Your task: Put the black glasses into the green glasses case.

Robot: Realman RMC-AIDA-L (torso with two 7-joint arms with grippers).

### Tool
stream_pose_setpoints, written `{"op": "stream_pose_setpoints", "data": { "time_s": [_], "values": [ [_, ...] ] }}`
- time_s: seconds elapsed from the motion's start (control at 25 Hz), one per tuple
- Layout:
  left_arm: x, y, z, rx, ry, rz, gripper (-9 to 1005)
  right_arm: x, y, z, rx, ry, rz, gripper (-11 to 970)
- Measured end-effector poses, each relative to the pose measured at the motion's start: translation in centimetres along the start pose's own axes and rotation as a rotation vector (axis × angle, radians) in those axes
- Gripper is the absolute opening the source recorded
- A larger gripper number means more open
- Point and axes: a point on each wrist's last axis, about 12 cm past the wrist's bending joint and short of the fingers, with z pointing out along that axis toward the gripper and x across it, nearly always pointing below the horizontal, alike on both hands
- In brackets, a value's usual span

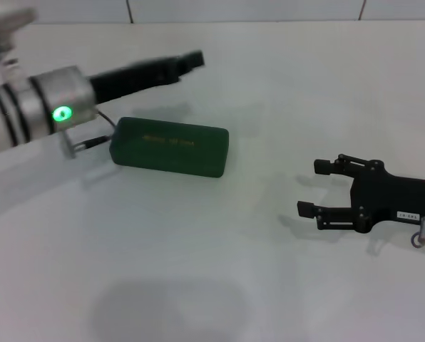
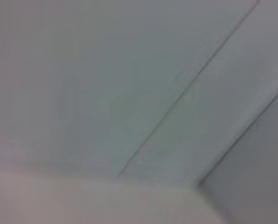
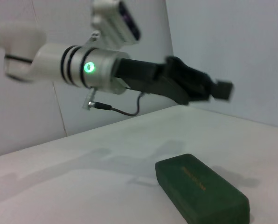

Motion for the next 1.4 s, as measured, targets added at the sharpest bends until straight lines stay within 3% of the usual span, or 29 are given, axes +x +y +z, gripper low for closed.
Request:
{"op": "stream_pose_setpoints", "data": {
  "time_s": [0.12, 0.24, 0.36, 0.52, 0.56, 0.84, 1.04, 1.2, 1.4],
  "values": [
    [1.9, 0.9, -2.3, 0.030, -0.115, 0.163, 113, 0.1, 0.0, -0.1, 0.006, -0.004, 0.001, 872],
    [4.6, 1.7, -3.9, -0.082, -0.152, 0.380, 114, 0.2, -0.1, -0.3, 0.018, -0.005, -0.003, 873],
    [6.3, 2.6, -5.2, -0.184, -0.147, 0.473, 115, 0.2, -0.2, -0.3, 0.032, -0.007, -0.013, 873],
    [7.2, 2.9, -5.9, -0.202, -0.132, 0.462, 116, 0.2, -0.6, -1.0, 0.071, -0.029, -0.009, 873],
    [7.6, 2.7, -6.9, -0.194, -0.147, 0.458, 116, 0.1, -0.7, -1.2, 0.083, -0.037, -0.011, 873],
    [8.0, 1.3, -10.3, -0.069, -0.127, 0.528, 370, -0.7, -1.1, -2.6, 0.091, -0.070, -0.061, 872],
    [8.9, -0.1, -13.3, 0.098, 0.022, 0.539, 538, -1.0, 0.3, -4.3, -0.035, -0.113, -0.132, 873],
    [9.9, -0.4, -14.3, 0.149, 0.099, 0.504, 666, -0.3, 2.1, -4.8, -0.109, -0.142, -0.164, 873],
    [11.2, -0.5, -15.1, 0.156, 0.157, 0.483, 808, 1.1, 3.8, -3.8, -0.201, -0.088, -0.145, 872]
  ]
}}
